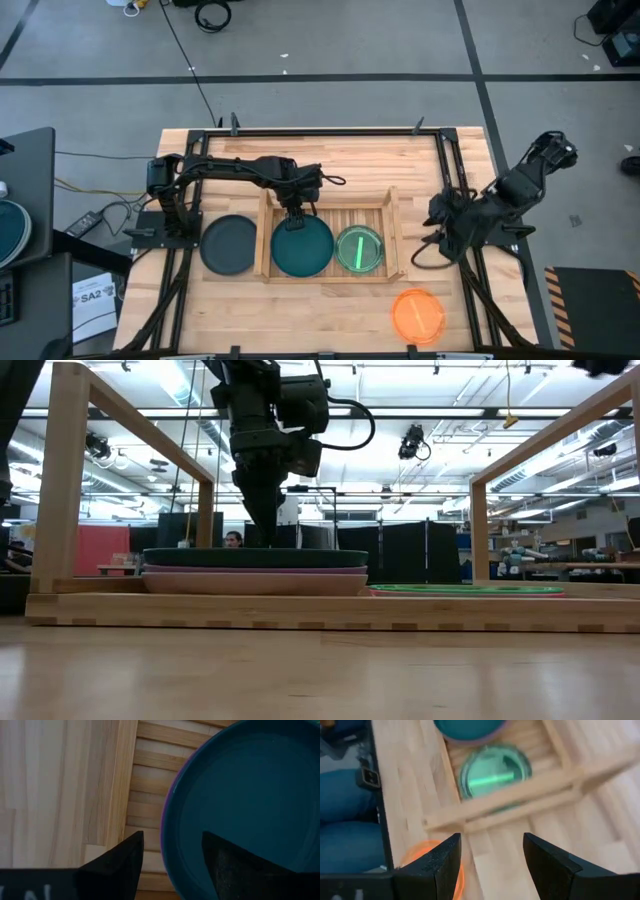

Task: Place and stack plates onto a shelf
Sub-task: Stack the orange plate on top of the green plate on the shelf

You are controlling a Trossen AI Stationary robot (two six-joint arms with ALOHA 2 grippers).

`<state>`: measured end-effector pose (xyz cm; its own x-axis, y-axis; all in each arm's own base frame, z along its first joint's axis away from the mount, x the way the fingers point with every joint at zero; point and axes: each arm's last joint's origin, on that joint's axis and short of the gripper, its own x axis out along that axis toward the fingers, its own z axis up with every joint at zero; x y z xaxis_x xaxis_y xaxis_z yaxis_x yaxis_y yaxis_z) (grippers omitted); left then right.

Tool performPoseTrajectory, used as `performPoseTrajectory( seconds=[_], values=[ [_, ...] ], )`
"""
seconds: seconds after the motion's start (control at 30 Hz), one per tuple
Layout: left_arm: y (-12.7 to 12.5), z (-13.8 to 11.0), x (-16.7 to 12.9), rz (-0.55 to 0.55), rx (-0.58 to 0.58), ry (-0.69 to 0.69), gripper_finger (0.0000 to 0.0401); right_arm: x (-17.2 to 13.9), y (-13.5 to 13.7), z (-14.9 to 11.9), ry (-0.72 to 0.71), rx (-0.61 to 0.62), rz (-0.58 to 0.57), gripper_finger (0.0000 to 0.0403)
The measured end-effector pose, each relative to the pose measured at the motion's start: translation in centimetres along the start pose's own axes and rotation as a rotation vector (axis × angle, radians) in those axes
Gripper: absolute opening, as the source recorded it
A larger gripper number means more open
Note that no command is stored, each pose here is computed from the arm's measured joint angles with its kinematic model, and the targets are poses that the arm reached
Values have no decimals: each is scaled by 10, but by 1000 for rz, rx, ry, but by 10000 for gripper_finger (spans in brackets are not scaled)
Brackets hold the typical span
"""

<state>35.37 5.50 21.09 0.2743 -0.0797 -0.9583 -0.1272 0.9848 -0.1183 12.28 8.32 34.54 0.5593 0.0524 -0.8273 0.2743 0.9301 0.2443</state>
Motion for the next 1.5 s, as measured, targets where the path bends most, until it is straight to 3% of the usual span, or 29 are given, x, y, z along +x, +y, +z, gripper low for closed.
performPoseTrajectory(
  seconds=[0.5,1.0,1.27,1.5],
  values=[
    [0,0,0,0,0,0,208,55,23,-68,135,150,145,219],
    [0,3,0,0,4,-28,208,119,18,-115,182,222,357,219],
    [0,3,0,0,3,-30,208,134,6,-124,182,208,316,219],
    [0,3,0,0,3,-30,208,147,7,-129,186,116,241,219]
  ],
)
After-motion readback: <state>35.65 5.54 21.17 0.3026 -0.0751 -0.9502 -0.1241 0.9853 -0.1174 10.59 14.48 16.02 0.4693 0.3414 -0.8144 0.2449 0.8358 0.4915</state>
